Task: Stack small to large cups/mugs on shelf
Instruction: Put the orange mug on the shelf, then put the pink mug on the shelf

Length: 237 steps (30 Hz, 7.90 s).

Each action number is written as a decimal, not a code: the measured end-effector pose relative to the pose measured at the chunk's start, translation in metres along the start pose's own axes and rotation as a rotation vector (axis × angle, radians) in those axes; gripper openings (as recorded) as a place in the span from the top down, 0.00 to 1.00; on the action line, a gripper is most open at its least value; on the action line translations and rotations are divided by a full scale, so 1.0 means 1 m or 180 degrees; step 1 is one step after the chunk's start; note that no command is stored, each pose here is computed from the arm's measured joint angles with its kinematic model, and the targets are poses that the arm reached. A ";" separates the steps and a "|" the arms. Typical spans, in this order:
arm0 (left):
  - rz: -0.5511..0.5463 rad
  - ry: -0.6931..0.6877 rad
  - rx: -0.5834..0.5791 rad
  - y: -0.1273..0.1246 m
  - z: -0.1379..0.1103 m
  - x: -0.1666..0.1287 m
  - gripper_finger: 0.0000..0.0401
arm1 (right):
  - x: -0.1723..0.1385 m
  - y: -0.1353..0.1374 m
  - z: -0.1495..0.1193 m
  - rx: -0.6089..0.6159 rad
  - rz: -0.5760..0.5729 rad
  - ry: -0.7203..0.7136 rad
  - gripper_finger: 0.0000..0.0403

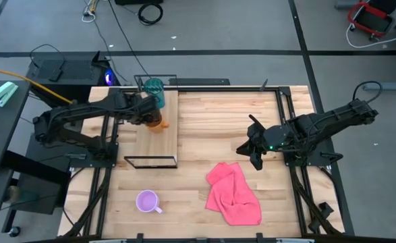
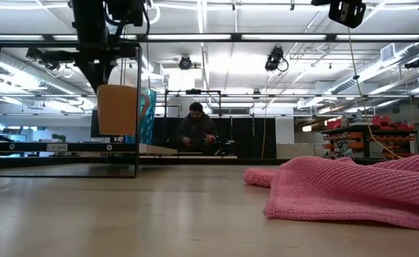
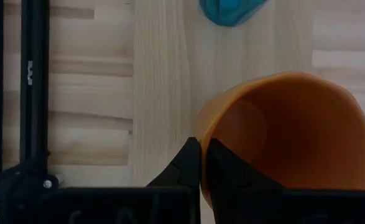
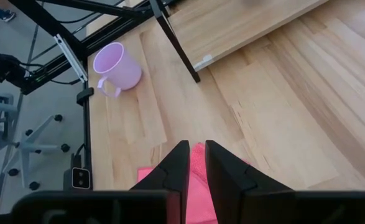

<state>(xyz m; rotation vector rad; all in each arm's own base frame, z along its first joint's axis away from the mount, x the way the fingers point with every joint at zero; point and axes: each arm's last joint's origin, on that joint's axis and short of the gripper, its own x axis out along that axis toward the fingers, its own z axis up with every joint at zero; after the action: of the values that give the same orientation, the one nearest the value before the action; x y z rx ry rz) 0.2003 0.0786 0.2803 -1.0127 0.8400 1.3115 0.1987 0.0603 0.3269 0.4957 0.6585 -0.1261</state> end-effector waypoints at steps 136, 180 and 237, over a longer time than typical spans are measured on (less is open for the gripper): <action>-0.0952 0.1124 0.1662 0.051 -0.257 -0.079 0.85 | 0.000 -0.003 -0.004 -0.0020 -0.0088 0.0121 0.89; -0.0685 0.1202 0.1488 0.031 -0.256 -0.043 0.73 | 0.000 -0.003 -0.004 -0.0025 -0.0089 0.0121 0.89; -0.2268 0.1691 0.1760 -0.022 -0.233 -0.135 0.97 | 0.000 -0.003 -0.004 -0.0111 -0.0090 0.0123 0.89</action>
<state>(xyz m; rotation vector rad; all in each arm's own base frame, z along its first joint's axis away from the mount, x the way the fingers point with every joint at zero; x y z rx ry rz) 0.2233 -0.1874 0.3251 -1.0700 1.0250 0.1751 0.1961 0.0594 0.3231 0.4564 0.7046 -0.1318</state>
